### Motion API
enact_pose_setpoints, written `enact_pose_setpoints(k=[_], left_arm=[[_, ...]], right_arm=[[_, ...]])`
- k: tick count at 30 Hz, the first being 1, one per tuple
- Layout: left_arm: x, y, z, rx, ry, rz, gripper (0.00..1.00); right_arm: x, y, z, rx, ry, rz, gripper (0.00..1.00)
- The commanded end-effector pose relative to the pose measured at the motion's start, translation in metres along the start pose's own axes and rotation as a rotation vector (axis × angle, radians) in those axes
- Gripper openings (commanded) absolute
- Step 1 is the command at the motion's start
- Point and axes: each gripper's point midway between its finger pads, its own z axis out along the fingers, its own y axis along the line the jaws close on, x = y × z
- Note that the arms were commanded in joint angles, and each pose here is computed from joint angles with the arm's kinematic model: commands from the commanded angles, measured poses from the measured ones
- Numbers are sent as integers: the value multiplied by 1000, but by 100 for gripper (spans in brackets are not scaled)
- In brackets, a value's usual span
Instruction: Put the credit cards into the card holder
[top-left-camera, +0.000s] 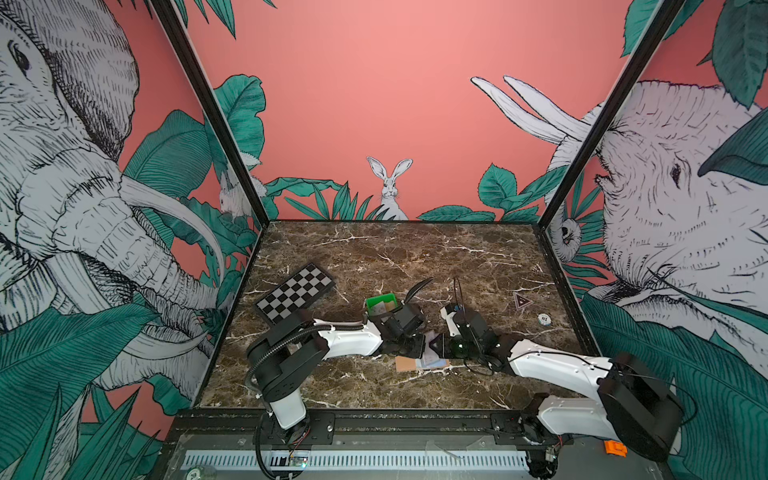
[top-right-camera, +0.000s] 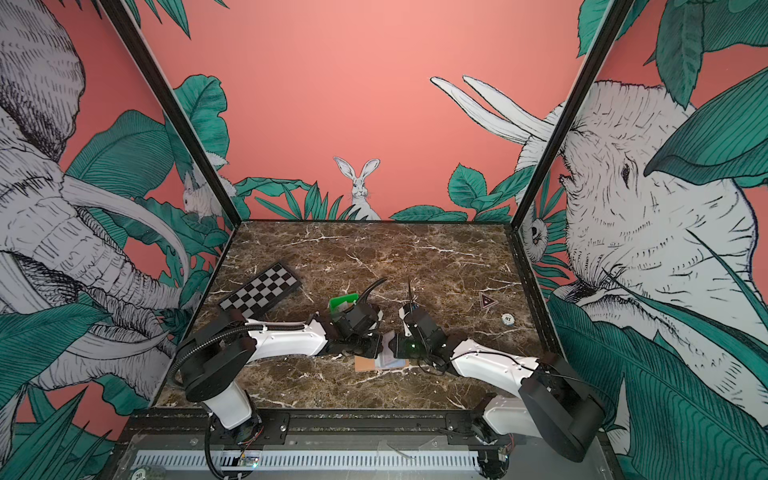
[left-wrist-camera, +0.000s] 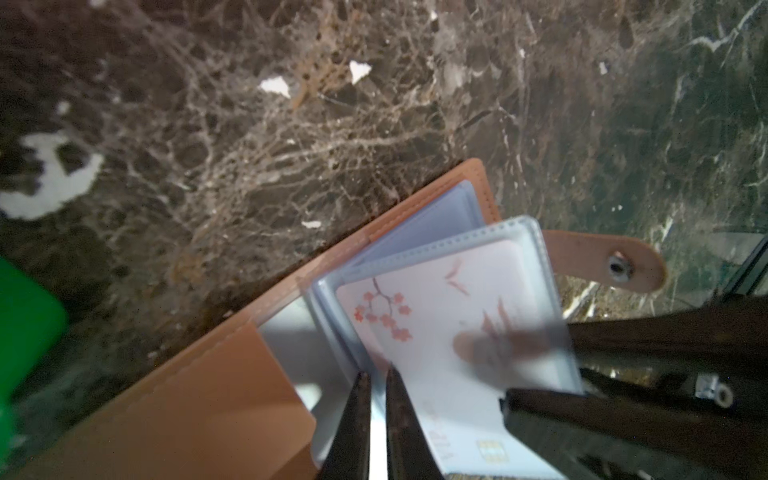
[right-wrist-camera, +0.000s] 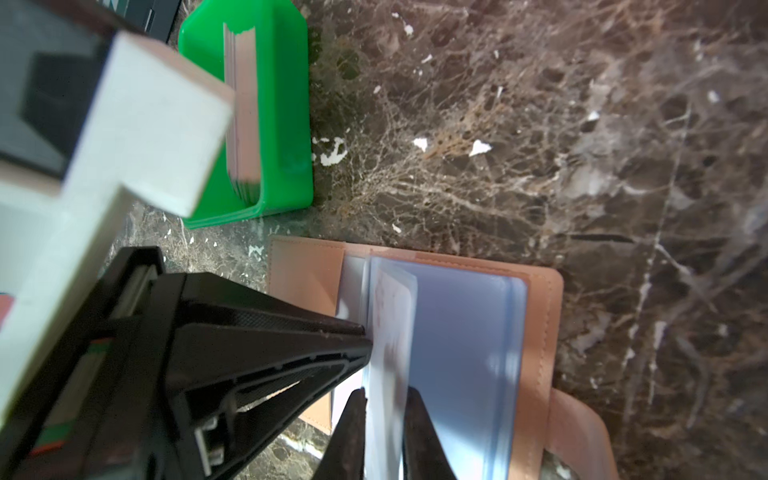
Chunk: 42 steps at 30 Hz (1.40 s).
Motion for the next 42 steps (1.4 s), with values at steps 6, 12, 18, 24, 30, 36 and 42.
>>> enact_pose_setpoints(k=[6, 12, 18, 24, 30, 36, 42], left_arm=[[0, -13, -6, 74, -14, -10, 13], [-2, -19, -21, 118, -60, -51, 14], [-8, -15, -45, 127, -125, -64, 15], [-18, -15, -73, 172, -209, -77, 17], [-24, -11, -99, 209, -301, -118, 18], [-27, -4, -118, 211, -350, -132, 21], [-38, 9, -136, 233, -402, -155, 22]], right_arm=[[-8, 6, 4, 17, -14, -3, 21], [-10, 9, 2, 29, -21, -13, 21], [-13, 18, -2, 24, -30, -33, 25], [-9, 27, -3, 11, -30, -58, 28], [-5, 35, -2, 13, -18, -76, 33], [-2, 45, 2, 24, -2, -109, 37], [2, 60, 11, 19, 18, -132, 43]])
